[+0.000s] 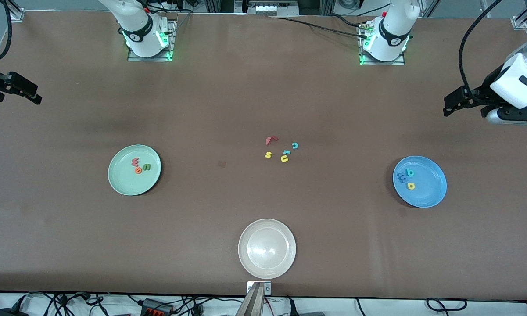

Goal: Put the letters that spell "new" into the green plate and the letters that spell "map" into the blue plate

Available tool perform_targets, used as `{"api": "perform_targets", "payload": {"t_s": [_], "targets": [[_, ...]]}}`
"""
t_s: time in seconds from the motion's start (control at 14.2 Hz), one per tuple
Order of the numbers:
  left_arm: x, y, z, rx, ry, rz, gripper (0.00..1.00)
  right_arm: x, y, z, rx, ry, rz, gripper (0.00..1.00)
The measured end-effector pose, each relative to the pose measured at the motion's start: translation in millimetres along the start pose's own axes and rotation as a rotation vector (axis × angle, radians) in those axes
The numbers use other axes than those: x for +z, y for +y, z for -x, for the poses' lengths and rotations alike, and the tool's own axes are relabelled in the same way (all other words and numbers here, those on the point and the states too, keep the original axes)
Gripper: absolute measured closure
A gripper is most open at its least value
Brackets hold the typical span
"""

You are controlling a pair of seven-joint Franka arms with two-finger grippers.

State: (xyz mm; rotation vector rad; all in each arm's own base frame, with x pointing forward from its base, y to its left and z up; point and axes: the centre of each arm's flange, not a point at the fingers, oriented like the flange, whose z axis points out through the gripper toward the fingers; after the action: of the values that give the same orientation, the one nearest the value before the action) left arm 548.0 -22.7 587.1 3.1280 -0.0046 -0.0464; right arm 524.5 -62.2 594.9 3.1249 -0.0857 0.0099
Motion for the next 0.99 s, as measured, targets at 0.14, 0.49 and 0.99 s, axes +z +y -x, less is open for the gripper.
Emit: {"api": "perform_targets", "payload": {"t_s": [0.14, 0.49, 0.99], "targets": [[0.0, 0.0, 0.0, 0.000, 0.000, 0.000, 0.00, 0.2, 1.1, 0.3, 0.002, -0.002, 0.000, 0.00], [0.2, -0.4, 0.3, 0.004, -0.003, 0.000, 0.00, 1.5, 1.3, 0.4, 0.002, -0.004, 0.000, 0.00], [0.4, -2.8, 0.4, 0.003, -0.005, 0.000, 0.00, 3.2, 1.2, 0.3, 0.001, -0.005, 0.000, 0.00]]}}
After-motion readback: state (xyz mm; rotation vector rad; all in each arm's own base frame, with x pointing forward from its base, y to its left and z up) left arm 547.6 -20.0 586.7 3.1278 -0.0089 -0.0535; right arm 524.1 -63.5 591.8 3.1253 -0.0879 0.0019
